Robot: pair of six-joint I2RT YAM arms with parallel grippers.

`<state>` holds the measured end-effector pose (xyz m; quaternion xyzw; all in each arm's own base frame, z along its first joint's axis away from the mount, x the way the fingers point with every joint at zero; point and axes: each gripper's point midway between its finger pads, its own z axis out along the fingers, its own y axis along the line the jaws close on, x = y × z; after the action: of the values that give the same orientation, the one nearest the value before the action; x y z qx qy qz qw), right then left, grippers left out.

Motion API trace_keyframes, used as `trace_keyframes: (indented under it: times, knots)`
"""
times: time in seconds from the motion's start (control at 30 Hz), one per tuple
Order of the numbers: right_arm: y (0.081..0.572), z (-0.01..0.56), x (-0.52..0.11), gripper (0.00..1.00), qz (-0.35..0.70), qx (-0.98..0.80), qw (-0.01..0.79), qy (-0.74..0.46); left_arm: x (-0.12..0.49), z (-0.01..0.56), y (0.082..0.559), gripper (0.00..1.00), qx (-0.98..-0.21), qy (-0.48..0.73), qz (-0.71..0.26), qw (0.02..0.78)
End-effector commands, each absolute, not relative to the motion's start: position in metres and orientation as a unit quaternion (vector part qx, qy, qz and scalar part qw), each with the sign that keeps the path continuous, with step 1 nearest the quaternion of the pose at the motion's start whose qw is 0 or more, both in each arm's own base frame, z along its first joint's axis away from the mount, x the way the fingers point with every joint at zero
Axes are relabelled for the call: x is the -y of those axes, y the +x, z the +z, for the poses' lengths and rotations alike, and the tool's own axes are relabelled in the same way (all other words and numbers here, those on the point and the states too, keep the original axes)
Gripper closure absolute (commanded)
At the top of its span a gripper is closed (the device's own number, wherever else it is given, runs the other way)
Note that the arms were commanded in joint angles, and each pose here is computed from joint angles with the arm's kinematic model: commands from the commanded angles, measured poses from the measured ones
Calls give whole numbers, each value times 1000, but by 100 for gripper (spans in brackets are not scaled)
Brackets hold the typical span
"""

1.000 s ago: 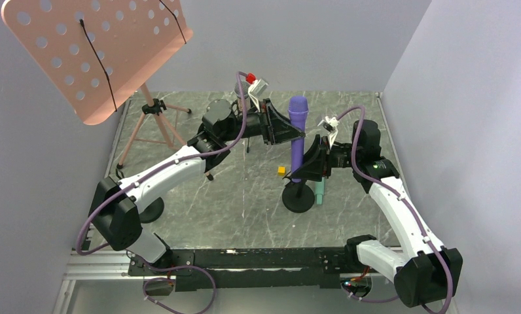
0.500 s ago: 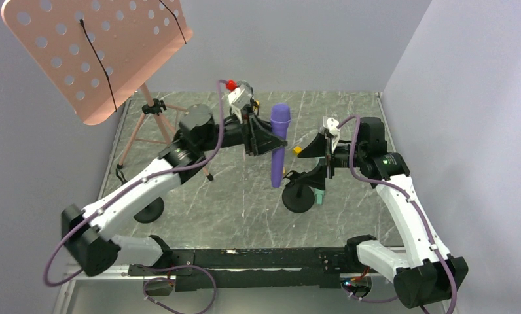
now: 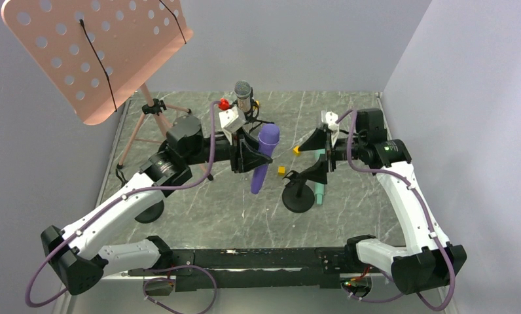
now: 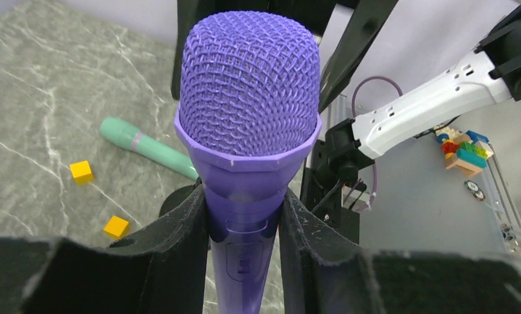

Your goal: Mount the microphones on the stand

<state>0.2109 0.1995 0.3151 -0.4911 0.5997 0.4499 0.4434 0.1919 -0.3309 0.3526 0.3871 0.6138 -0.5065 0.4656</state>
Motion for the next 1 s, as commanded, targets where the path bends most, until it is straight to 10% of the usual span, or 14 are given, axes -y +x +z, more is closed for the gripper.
trace_keyframes:
  times: [0.0,0.97]
  knots:
    - [206,382,-213,0,523,-543,457,-472,348,363,183,100,-579,413,-527,466]
    - [194,377,-236,15,597,-549,384,-441,393,363,184,100,-573,417,-559,430]
